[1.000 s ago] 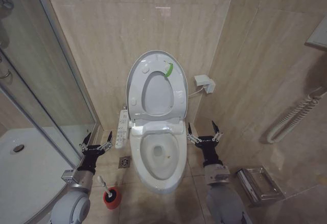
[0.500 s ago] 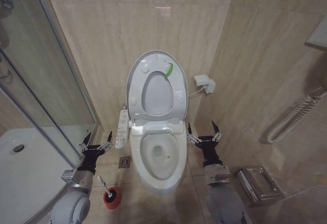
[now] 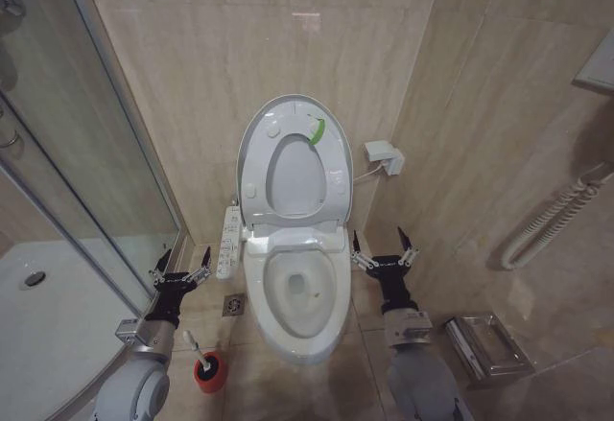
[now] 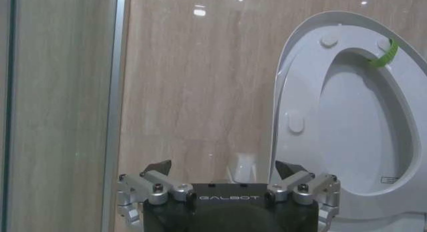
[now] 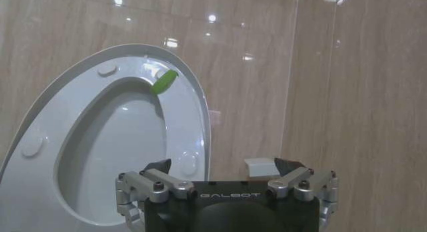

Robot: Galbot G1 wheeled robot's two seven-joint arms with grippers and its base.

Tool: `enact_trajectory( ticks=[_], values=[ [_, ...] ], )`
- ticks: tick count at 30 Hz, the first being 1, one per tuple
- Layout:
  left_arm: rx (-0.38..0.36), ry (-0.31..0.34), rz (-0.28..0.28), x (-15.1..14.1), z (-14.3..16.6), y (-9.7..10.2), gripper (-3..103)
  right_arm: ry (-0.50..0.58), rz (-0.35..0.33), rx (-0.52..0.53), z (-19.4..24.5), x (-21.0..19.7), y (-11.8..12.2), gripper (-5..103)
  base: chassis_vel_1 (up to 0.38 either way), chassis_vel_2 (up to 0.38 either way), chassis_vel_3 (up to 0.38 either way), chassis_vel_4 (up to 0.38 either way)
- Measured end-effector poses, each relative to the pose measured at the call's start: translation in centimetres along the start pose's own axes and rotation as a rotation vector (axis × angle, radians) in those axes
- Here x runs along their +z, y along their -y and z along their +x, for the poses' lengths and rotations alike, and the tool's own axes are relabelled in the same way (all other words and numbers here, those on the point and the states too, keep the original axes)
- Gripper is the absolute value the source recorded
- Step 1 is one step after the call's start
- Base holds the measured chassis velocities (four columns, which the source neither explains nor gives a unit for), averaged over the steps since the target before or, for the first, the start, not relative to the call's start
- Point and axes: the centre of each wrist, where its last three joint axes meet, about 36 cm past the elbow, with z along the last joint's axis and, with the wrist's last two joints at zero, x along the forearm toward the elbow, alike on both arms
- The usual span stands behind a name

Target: Open the toilet lid, clean the toilet bowl with a toilet brush, close the toilet lid, and flush.

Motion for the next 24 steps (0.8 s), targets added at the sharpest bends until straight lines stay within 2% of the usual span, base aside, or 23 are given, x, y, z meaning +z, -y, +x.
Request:
enact_trajectory(
  ticks=[24],
  values=[
    [0.0,0.0,0.0,0.0,0.0,0.0,100,0.0,0.0,0.0,0.0,0.0,0.0,100,0.0,0.0,0.0,0.0]
  ],
)
